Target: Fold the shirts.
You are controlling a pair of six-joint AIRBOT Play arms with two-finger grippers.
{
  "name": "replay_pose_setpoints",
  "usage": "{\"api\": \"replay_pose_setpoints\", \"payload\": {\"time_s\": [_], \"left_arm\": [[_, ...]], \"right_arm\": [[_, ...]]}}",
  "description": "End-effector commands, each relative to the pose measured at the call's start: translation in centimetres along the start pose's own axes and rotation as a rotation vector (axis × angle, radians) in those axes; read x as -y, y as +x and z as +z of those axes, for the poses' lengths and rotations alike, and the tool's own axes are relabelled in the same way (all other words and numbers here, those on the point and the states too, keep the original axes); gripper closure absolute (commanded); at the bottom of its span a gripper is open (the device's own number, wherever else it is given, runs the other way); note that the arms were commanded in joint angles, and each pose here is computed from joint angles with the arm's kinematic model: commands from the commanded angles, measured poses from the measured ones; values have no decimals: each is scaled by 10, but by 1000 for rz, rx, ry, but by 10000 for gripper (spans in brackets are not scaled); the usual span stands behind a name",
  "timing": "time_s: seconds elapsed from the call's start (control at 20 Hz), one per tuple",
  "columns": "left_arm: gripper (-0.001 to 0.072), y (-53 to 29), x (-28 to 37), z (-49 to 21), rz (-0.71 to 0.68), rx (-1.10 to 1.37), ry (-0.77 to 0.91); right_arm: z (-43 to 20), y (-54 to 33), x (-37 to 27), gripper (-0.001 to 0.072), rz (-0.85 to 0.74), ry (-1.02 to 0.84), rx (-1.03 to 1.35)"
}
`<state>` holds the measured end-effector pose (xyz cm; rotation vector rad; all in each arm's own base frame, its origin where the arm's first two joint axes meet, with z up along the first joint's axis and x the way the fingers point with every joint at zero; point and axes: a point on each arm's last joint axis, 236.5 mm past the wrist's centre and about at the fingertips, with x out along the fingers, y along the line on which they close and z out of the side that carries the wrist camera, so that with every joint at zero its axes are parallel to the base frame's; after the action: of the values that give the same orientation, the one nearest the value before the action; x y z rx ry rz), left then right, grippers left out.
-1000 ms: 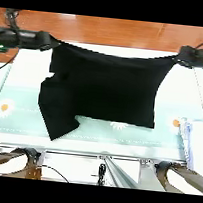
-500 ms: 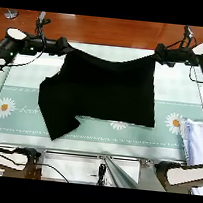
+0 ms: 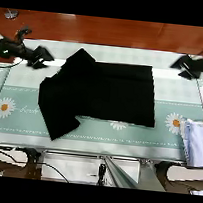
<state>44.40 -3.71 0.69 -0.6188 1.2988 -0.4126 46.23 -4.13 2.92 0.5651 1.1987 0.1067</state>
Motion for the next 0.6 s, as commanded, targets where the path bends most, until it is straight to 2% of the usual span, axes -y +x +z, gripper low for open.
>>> {"api": "replay_pose_setpoints", "payload": {"time_s": [0.0,0.1,0.25,0.35,0.55], "left_arm": [[1,-35,-50,-79,73,-211,-93],[1,-34,-67,-105,80,-161,-158],[1,-39,-107,-141,104,-60,-323],[1,-44,-129,-150,104,35,-417],[2,-33,-130,-154,-25,157,-504]], "right_arm": [[-56,-35,59,77,-131,49,-58],[-97,-18,61,78,-73,142,-33],[-159,-1,40,79,30,146,-37],[-176,1,22,88,104,186,10],[-190,1,5,88,179,212,53]]}}
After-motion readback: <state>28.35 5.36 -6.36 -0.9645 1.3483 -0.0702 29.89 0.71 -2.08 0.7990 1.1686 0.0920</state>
